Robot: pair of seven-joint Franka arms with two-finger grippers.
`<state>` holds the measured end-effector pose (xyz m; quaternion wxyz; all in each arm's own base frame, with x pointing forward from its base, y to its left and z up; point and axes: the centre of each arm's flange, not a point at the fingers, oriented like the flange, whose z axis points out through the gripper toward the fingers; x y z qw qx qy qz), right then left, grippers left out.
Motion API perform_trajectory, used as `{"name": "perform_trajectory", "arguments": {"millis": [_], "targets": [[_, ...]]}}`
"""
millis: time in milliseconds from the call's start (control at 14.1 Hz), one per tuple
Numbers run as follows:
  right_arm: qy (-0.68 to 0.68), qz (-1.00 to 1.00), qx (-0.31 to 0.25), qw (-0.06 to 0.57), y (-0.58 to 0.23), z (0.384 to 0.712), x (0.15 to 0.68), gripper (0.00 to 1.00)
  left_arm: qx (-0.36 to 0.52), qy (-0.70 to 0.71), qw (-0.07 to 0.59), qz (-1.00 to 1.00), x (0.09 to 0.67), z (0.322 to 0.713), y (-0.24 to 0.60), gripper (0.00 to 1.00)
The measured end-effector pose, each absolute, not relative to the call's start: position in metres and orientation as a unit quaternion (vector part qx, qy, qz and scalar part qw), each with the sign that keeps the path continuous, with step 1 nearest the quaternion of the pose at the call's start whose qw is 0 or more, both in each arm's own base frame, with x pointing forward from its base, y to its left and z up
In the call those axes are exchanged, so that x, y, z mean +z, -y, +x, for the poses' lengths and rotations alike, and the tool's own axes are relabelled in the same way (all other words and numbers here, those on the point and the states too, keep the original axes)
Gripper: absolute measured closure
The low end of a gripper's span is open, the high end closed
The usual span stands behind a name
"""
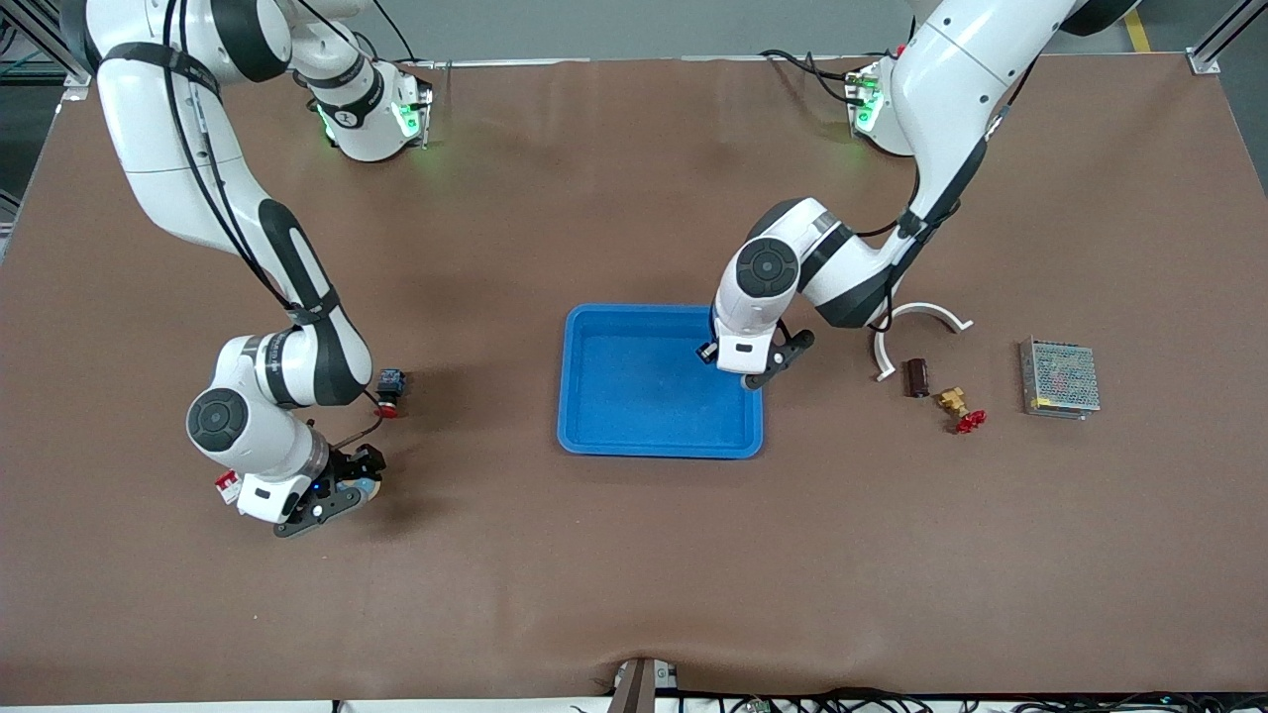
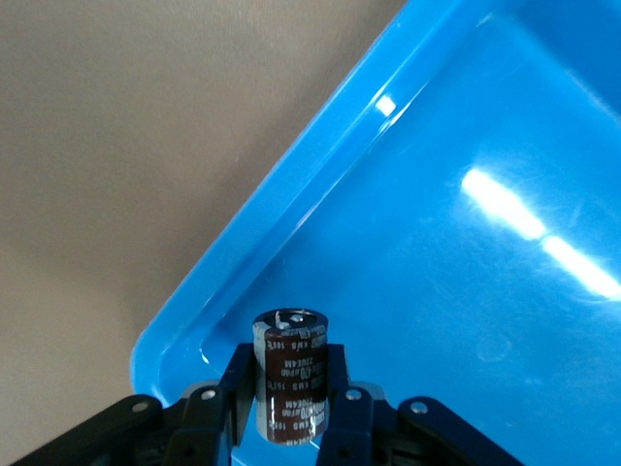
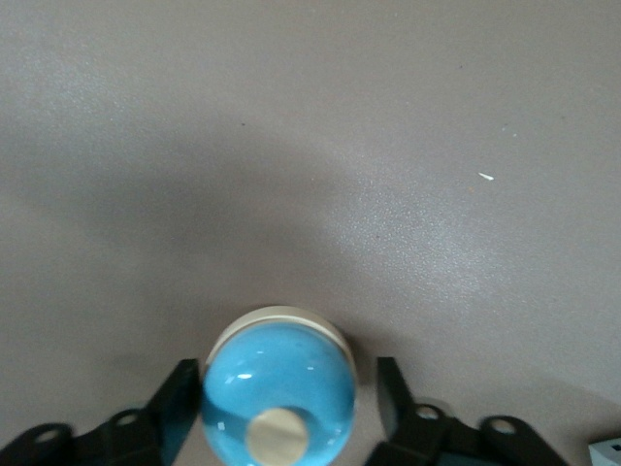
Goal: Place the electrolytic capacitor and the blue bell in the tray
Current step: 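Release the capacitor in the tray while the right gripper carries the bell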
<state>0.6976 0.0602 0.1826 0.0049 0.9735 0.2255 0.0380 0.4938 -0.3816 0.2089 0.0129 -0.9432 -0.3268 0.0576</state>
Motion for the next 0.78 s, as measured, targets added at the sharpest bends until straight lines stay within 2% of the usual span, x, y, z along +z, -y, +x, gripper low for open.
{"name": "perform_trajectory", "arguments": {"millis": [71, 213, 496, 567, 780], "targets": [[-0.225, 0.973, 0.038, 0.005, -0.060, 0.698, 0.183, 0.24, 0.061, 0.327, 0.015, -0.943, 0.203, 0.493, 0.381, 0.66], [-0.225, 0.973, 0.040, 0.005, -0.060, 0.698, 0.184, 0.34, 0.067, 0.327, 0.018, -0.942, 0.194, 0.492, 0.381, 0.66], [-0.225, 0.974, 0.039, 0.005, -0.060, 0.698, 0.184, 0.34, 0.069, 0.330, 0.016, -0.941, 0.190, 0.497, 0.381, 0.66], [-0.224, 0.974, 0.039, 0.005, -0.060, 0.699, 0.184, 0.34, 0.069, 0.331, 0.015, -0.941, 0.190, 0.498, 0.382, 0.60], [-0.218, 0.975, 0.040, -0.005, -0.065, 0.702, 0.190, 0.34, 0.068, 0.332, 0.013, -0.941, 0.191, 0.501, 0.382, 0.31]]}}
